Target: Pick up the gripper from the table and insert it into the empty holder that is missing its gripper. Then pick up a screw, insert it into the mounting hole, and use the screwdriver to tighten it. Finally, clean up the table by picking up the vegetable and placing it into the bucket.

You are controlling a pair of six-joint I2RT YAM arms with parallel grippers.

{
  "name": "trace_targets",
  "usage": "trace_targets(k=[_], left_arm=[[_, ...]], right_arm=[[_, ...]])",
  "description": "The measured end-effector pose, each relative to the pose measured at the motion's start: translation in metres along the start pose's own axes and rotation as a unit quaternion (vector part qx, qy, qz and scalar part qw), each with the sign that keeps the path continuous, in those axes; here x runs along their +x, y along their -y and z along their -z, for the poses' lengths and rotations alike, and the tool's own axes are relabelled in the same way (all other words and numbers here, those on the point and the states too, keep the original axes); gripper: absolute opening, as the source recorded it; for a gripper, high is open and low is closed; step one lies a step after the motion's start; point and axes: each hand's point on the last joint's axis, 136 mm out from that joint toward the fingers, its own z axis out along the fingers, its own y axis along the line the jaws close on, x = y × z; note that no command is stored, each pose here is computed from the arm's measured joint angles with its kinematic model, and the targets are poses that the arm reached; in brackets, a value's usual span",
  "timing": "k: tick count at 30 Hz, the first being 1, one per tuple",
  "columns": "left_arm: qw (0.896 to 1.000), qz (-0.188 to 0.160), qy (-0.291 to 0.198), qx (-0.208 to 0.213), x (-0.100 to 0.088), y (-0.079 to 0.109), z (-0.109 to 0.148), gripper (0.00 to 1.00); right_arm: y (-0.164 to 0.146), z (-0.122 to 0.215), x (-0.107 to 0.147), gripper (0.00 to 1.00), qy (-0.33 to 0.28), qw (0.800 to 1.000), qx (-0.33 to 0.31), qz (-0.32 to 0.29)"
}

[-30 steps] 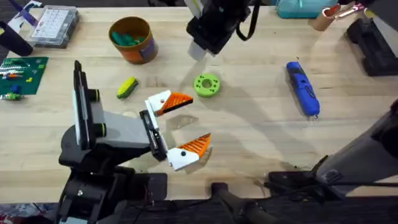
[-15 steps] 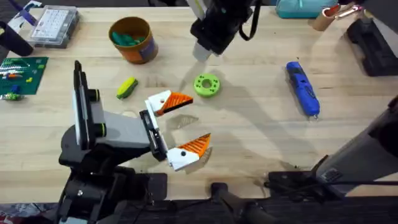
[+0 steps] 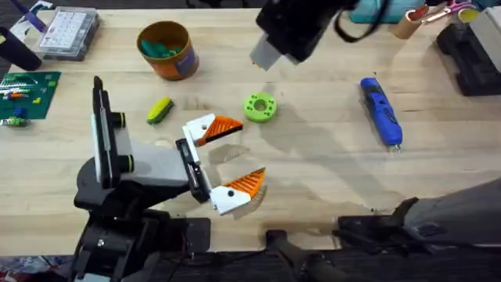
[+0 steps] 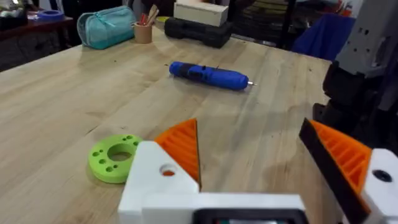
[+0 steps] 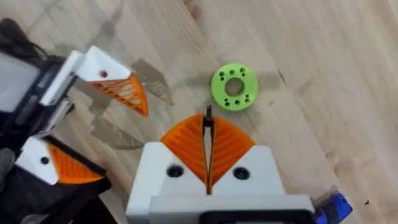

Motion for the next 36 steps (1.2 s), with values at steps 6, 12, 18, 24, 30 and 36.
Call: trace_targets(k=[6,12,18,24,30,36], left_arm=[[1.0,0.0,0.0,0.0,0.0,0.0,0.0,0.985],[1.0,0.0,0.0,0.0,0.0,0.0,0.0,0.985],[1.0,0.0,0.0,0.0,0.0,0.0,0.0,0.985],[1.0,0.0,0.0,0.0,0.0,0.0,0.0,0.985],[1.0,0.0,0.0,0.0,0.0,0.0,0.0,0.985],[1.0,0.0,0.0,0.0,0.0,0.0,0.0,0.985]], right_arm=[[-0.027,0.012,-0.001,0.012,0.011,1.0,-0.011,0.023],[-0.063,0.01,-0.004,0.012,0.005,0.998,-0.035,0.046],[-0.085,0.017,-0.006,0.012,0.01,0.998,-0.047,0.047],[-0.096,0.017,-0.004,0.012,0.005,0.998,-0.054,0.04],[-0.103,0.017,-0.005,0.012,0.005,0.998,-0.058,0.039],[-0.104,0.002,-0.006,0.012,-0.011,0.998,-0.059,0.035]])
